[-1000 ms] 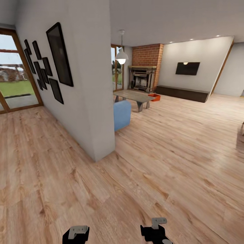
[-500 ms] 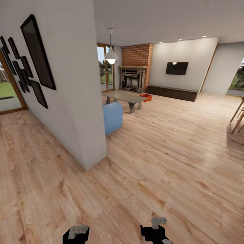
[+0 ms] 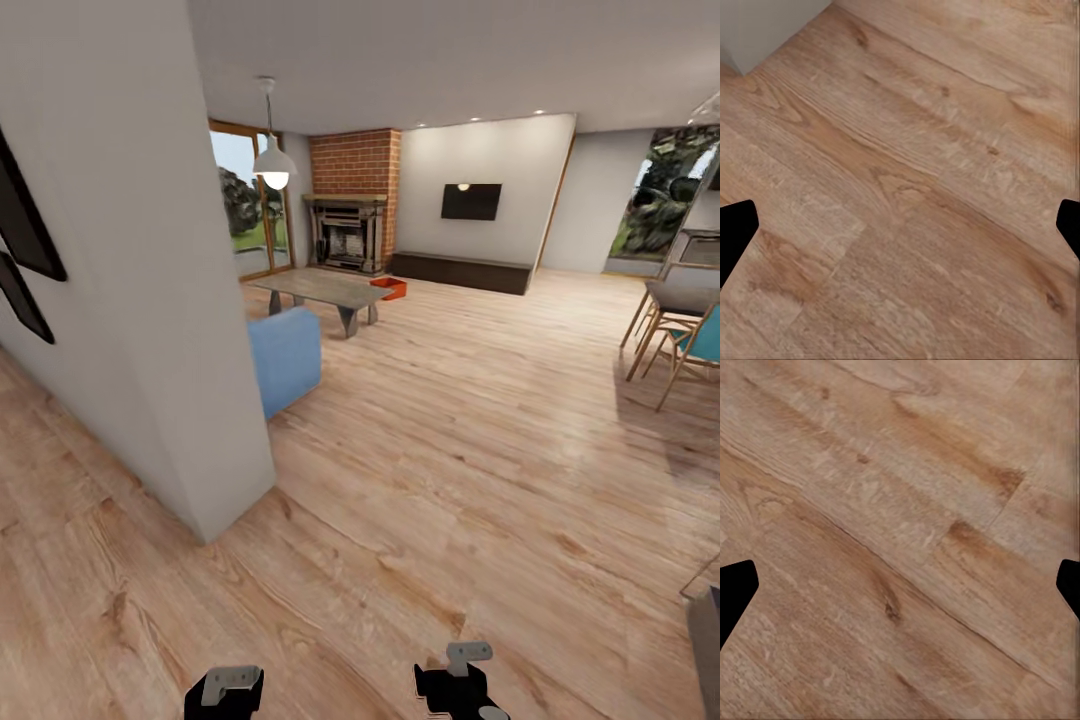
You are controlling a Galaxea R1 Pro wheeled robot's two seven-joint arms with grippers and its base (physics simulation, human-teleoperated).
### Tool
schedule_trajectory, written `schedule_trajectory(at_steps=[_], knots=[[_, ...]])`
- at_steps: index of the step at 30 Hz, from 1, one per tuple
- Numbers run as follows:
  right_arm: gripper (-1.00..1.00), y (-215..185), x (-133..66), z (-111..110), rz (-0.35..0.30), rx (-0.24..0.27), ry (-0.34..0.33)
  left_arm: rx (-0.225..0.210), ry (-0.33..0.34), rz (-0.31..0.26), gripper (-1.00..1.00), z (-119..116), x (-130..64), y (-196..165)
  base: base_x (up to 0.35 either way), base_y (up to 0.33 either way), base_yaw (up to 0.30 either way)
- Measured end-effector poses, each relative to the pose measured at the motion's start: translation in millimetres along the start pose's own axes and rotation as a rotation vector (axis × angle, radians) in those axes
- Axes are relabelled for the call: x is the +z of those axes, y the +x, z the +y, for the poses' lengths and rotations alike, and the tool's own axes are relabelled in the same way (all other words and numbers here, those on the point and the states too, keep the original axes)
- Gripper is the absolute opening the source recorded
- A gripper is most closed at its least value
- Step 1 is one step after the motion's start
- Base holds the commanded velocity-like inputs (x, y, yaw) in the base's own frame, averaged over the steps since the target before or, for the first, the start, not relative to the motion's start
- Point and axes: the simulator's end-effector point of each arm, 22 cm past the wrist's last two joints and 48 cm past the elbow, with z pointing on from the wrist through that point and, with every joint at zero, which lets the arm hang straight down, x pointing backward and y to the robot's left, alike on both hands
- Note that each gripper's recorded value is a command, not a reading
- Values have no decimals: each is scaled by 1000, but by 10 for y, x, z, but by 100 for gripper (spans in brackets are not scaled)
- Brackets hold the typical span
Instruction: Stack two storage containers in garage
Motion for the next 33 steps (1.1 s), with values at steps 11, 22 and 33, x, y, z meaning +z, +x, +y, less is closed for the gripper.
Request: schedule_trajectory(at_steps=[11, 22, 33], knots=[[100, 0, 0, 0, 0, 0, 0, 0, 0, 0, 100, 0, 0, 0, 346, 0, -265], [100, -5, 1, 0, -1, -1, 0, 0, 0, 0, 100, 0, 0, 0, 346, 0, -265], [100, -2, 0, -1, 0, -1, 0, 0, 0, 0, 100, 0, 0, 0, 346, 0, -265]])
